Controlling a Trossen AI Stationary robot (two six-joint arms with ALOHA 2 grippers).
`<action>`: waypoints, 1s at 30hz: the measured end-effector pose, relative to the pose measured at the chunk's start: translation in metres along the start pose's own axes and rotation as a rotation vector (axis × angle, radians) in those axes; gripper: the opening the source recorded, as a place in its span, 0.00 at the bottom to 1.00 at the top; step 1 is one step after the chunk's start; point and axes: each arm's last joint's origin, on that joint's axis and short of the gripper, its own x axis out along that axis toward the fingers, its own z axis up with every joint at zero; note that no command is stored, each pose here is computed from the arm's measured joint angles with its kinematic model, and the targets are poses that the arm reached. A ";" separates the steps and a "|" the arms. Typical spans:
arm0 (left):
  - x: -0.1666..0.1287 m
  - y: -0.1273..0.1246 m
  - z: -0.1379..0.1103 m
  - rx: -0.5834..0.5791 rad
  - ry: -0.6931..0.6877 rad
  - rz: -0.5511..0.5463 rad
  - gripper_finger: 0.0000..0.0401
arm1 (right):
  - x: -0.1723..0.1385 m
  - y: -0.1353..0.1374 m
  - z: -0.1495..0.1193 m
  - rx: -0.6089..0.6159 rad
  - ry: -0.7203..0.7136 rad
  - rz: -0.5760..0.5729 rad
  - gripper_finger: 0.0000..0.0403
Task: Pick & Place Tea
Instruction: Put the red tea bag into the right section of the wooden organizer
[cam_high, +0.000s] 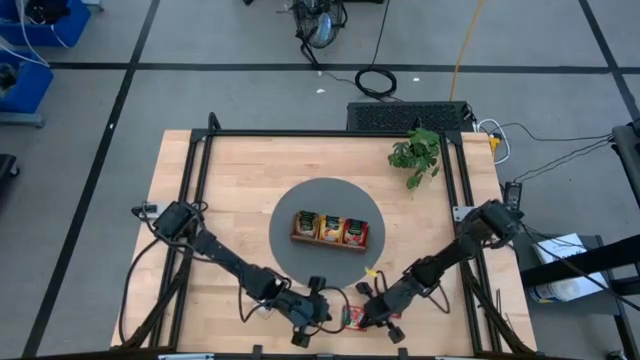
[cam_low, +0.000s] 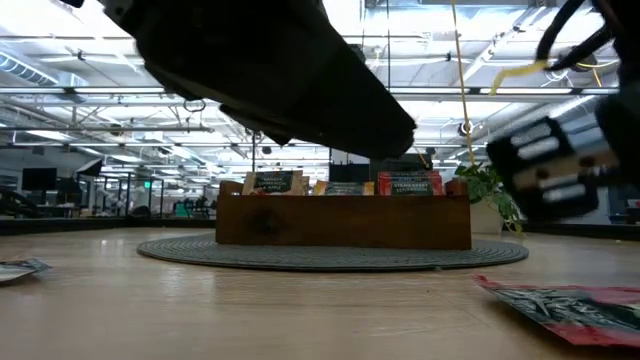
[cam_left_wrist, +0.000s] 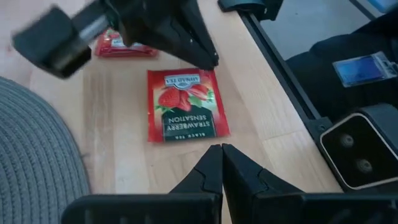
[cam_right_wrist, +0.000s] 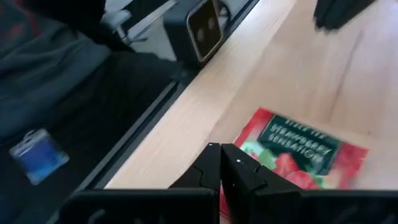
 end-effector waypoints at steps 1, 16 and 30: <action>0.000 0.000 0.000 0.000 0.001 -0.001 0.02 | 0.003 -0.002 -0.002 0.004 0.013 0.013 0.00; 0.000 -0.001 -0.002 -0.011 0.018 -0.001 0.02 | 0.029 -0.047 -0.008 0.093 -0.020 -0.338 0.00; 0.003 0.004 -0.011 -0.046 0.096 0.027 0.02 | 0.029 -0.033 -0.005 0.198 -0.005 -0.131 0.00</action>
